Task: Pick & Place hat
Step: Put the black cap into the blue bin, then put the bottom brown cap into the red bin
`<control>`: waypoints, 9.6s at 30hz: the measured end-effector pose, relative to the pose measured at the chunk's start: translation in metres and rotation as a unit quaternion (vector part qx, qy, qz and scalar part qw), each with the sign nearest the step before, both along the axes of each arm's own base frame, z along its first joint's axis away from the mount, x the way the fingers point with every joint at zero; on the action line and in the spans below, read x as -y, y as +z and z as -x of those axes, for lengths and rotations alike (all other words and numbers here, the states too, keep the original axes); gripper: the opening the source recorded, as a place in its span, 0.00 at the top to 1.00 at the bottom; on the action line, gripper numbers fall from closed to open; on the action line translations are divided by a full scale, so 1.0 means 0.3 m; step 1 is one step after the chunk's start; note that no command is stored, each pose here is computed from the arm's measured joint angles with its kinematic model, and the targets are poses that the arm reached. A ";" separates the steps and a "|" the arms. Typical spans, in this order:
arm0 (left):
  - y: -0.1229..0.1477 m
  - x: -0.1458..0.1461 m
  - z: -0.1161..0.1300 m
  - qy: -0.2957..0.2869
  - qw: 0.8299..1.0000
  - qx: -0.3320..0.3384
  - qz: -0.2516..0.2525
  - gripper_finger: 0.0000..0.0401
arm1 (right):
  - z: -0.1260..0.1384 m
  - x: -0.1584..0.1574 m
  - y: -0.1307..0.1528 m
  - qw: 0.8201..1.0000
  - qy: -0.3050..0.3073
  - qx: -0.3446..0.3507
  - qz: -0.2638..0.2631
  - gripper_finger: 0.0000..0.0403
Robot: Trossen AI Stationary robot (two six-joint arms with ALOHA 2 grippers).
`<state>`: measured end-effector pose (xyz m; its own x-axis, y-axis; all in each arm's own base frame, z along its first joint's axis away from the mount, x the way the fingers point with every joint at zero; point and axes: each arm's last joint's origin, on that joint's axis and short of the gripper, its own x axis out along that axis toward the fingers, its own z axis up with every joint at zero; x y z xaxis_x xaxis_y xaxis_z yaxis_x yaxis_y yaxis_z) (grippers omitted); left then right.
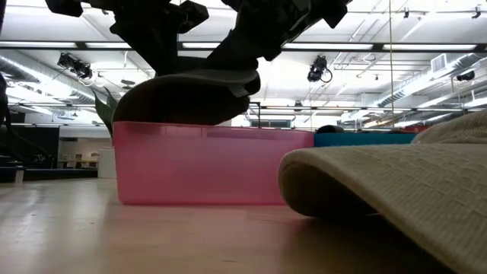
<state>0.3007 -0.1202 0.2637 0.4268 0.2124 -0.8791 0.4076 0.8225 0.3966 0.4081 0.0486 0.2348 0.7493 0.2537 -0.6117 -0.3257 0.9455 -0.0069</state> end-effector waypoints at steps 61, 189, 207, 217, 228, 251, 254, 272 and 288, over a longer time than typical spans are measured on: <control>0.211 0.127 0.083 0.060 0.980 0.190 -0.031 0.56 | 0.676 0.054 0.065 0.990 0.116 0.073 0.038 0.99; 0.179 -0.197 0.236 -0.001 0.942 0.310 0.131 0.56 | 0.508 0.185 0.027 0.954 -0.280 -0.108 0.027 0.60; 0.182 -0.196 0.234 0.000 0.940 0.315 0.135 0.56 | 0.385 0.263 -0.221 0.934 -0.271 -0.231 0.014 0.60; 0.182 -0.197 0.234 0.004 0.940 0.316 0.131 0.56 | 0.463 0.239 -0.046 0.953 -0.265 -0.150 -0.005 0.60; 0.252 -0.223 0.333 0.051 0.914 0.351 0.194 0.56 | 0.515 0.192 0.071 0.964 -0.254 -0.072 -0.033 0.60; 0.136 -0.357 0.504 0.081 0.839 0.495 0.208 0.56 | 0.514 0.173 0.076 0.967 -0.245 -0.067 -0.035 0.60; 0.111 -0.366 0.536 0.076 0.813 0.537 0.214 0.56 | 0.514 0.174 0.076 0.966 -0.247 -0.066 -0.033 0.60; 0.030 -0.393 0.700 0.097 0.733 0.635 0.226 0.56 | 0.513 0.174 0.078 0.968 -0.243 -0.064 -0.025 0.60; -0.086 -0.394 0.739 0.044 0.673 0.707 0.211 0.56 | 0.514 0.174 0.078 0.968 -0.242 -0.064 -0.025 0.60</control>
<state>0.0790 -0.0021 0.2379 0.9025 0.1506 0.4035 -0.1900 0.9800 0.0592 0.2540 -0.0035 0.2581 0.7068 -0.0759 -0.7033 0.1603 0.9855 0.0548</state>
